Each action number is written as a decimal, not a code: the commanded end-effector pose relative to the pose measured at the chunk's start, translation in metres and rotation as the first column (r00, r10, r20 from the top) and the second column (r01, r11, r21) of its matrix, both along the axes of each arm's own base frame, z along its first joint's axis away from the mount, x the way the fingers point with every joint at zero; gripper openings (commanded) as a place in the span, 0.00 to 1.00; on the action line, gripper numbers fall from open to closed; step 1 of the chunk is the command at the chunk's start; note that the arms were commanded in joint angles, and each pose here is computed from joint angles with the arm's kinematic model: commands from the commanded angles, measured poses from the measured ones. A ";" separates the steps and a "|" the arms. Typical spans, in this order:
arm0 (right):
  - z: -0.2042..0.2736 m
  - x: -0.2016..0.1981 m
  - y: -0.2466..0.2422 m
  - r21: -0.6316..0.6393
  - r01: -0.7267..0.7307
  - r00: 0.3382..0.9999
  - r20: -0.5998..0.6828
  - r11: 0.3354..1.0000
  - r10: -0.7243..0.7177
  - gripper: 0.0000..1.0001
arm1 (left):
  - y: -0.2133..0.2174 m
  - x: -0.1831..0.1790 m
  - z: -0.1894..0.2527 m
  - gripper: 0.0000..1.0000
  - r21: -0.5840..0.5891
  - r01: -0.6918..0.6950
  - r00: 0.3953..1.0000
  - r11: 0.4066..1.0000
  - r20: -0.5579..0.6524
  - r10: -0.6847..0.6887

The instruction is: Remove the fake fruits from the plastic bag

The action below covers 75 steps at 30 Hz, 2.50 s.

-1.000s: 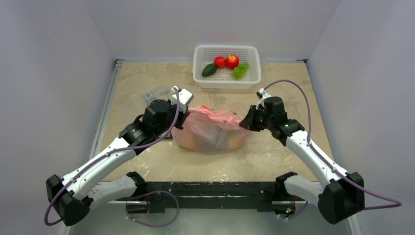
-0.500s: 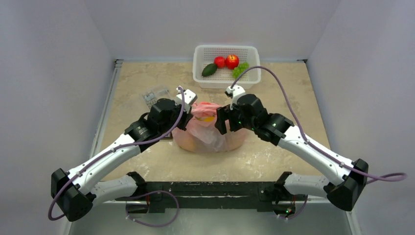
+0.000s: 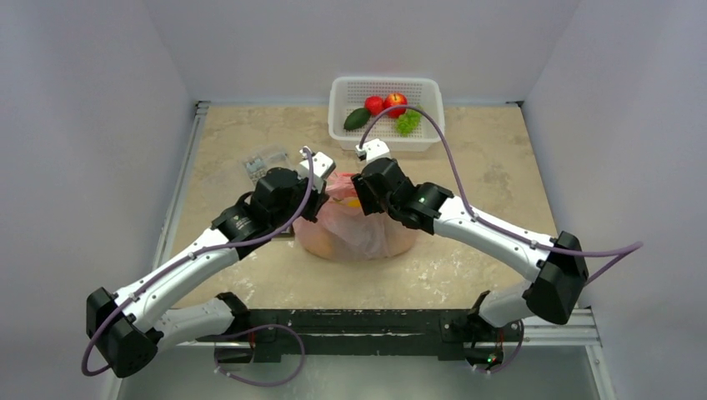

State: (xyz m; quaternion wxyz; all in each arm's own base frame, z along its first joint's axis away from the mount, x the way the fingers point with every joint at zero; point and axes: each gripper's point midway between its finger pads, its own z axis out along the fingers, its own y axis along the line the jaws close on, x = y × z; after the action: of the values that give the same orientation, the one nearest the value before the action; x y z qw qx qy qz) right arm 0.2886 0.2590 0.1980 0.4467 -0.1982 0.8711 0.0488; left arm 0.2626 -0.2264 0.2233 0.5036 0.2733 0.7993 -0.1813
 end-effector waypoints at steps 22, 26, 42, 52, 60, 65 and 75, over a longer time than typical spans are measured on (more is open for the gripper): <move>0.058 -0.032 0.017 0.417 -0.194 0.971 0.211 0.888 0.112 0.00 | -0.013 -0.005 0.070 0.84 0.015 0.074 0.995 0.997 -0.061 -0.073; 0.066 -0.036 0.014 0.450 -0.195 0.970 0.223 0.871 0.102 0.00 | -0.028 -0.001 0.063 0.85 -0.011 0.101 0.991 0.995 -0.083 -0.101; 0.090 -0.015 -0.001 0.509 -0.097 0.981 0.196 0.855 -0.005 0.00 | 0.024 0.026 0.094 0.00 -0.088 -0.323 0.946 0.942 -0.036 0.321; 0.123 0.054 -0.006 0.569 -0.008 0.991 0.115 0.822 -0.070 0.00 | 0.063 -0.023 0.117 0.00 -0.512 -0.379 0.921 0.771 -0.127 0.369; 0.112 0.082 0.020 0.512 -0.033 0.997 0.075 0.859 -0.007 0.00 | 0.030 -0.035 0.098 0.00 -0.594 -0.325 0.944 0.736 -0.253 0.212; 0.058 0.088 0.005 0.374 0.045 0.999 -0.003 0.926 -0.047 0.00 | -0.013 -0.046 0.084 0.00 -0.660 -0.241 0.940 0.712 -0.342 0.001; 0.041 0.055 -0.042 0.237 0.144 0.989 -0.057 0.961 -0.134 0.73 | -0.013 -0.062 0.076 0.23 -0.634 -0.206 0.938 0.745 -0.345 -0.035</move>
State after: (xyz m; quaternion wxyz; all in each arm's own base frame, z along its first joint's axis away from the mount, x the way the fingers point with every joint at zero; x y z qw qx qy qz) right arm 0.3640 0.2435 0.2193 0.4359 -0.0836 0.8842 0.1457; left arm 0.2105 -0.2397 0.2698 0.4121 -0.0168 0.7957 -0.4435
